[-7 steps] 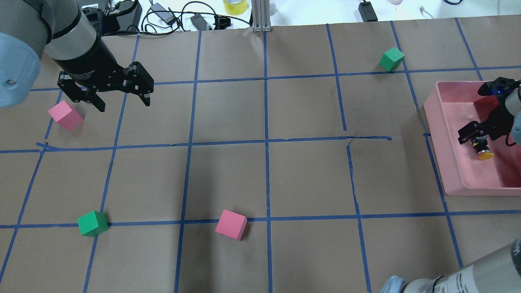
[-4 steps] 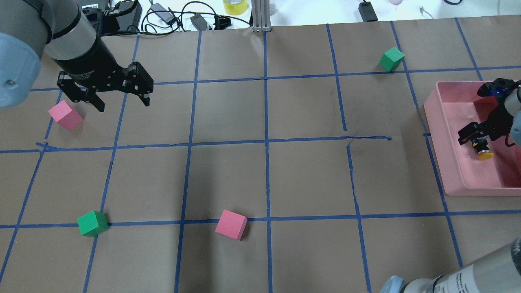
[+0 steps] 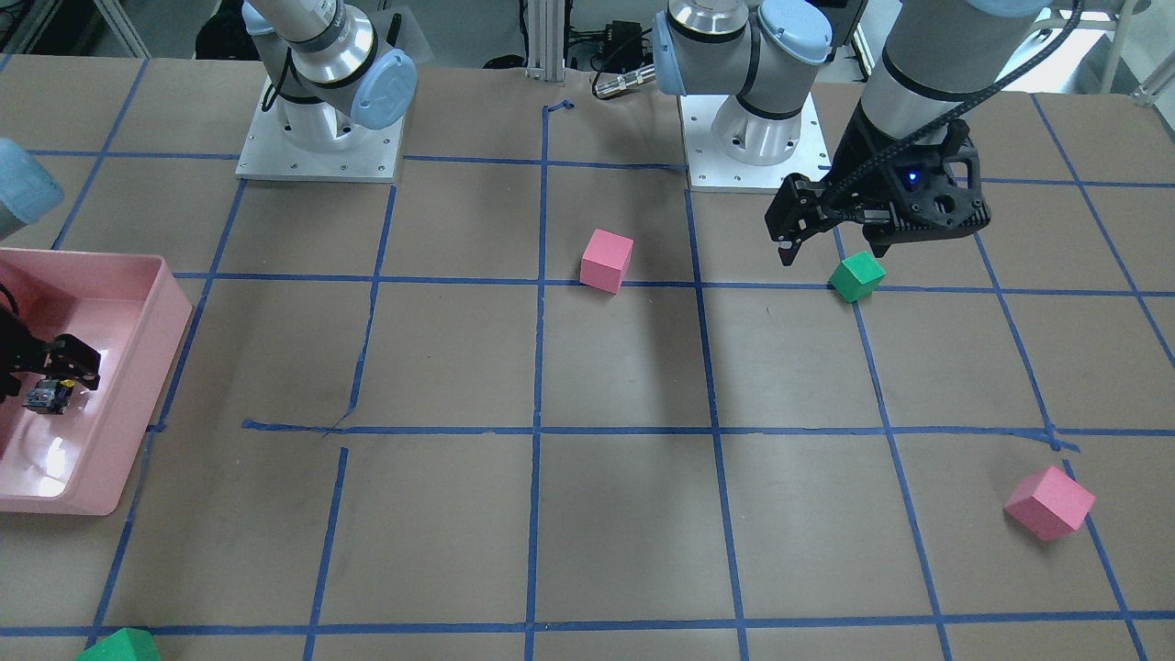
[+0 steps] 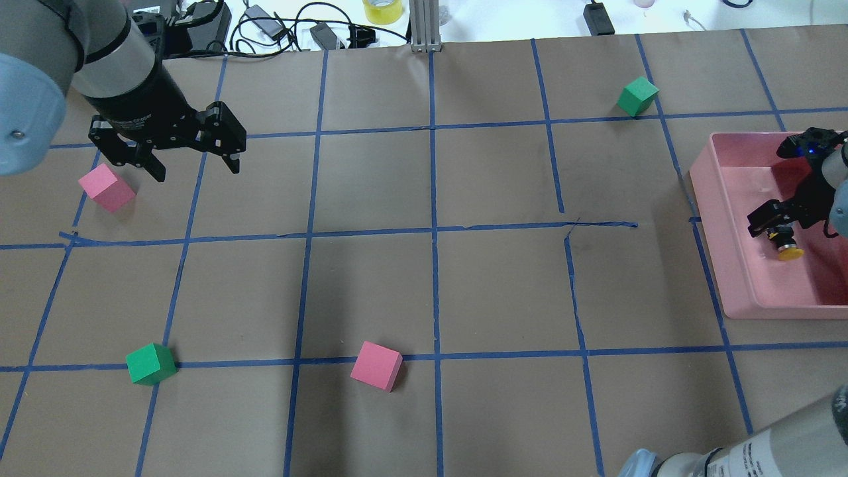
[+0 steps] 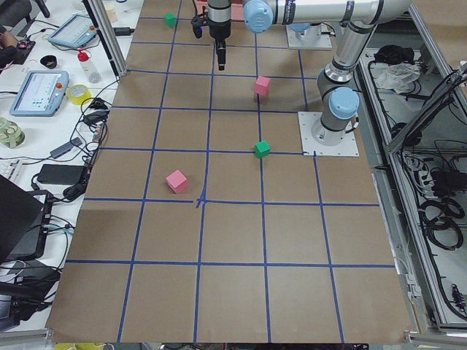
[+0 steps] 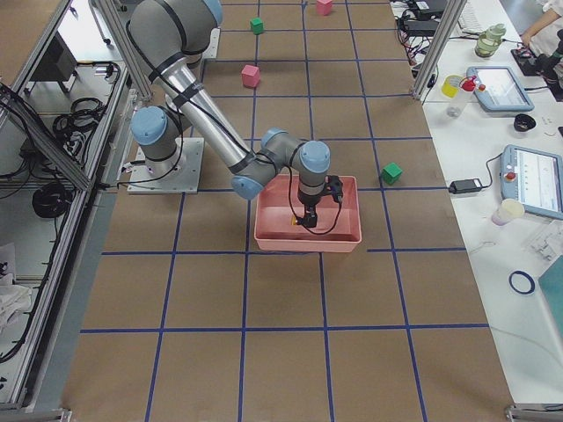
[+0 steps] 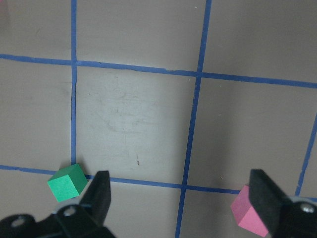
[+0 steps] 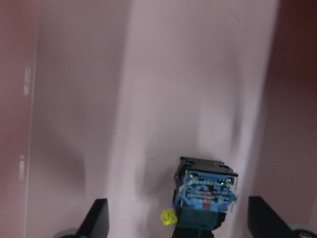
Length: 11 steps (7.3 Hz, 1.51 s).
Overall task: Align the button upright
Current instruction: 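Close the right gripper on the switch's clear top block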
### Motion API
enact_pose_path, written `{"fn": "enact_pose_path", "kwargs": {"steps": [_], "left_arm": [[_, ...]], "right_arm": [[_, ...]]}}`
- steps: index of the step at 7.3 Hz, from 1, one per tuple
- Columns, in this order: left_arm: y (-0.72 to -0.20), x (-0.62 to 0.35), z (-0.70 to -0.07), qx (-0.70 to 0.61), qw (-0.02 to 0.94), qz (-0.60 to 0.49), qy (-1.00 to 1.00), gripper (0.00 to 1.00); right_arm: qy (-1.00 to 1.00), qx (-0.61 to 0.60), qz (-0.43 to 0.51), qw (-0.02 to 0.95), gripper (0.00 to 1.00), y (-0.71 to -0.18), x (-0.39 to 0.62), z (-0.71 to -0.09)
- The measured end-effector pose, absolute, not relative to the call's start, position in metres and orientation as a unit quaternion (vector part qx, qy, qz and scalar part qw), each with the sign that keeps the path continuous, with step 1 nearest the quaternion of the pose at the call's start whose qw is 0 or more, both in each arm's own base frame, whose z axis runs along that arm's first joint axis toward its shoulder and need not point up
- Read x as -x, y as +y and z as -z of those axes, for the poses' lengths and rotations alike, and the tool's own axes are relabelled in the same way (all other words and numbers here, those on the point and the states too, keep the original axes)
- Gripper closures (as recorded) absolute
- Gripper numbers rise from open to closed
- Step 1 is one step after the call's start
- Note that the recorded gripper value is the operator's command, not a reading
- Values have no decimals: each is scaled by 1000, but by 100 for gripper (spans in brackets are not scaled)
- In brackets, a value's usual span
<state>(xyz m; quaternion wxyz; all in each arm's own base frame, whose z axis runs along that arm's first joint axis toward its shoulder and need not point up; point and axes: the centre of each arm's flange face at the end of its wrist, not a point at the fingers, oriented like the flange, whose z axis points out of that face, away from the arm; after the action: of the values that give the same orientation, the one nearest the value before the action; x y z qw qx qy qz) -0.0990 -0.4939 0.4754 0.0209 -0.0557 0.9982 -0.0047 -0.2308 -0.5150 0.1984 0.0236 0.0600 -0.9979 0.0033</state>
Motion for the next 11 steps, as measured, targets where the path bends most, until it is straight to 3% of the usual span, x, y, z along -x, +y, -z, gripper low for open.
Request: {"fn": "enact_pose_path", "kwargs": {"steps": [11], "left_arm": [[-493, 99, -474, 56, 22, 3, 998, 0]], "right_arm": [[-998, -61, -31, 11, 1, -522, 230, -191]]}}
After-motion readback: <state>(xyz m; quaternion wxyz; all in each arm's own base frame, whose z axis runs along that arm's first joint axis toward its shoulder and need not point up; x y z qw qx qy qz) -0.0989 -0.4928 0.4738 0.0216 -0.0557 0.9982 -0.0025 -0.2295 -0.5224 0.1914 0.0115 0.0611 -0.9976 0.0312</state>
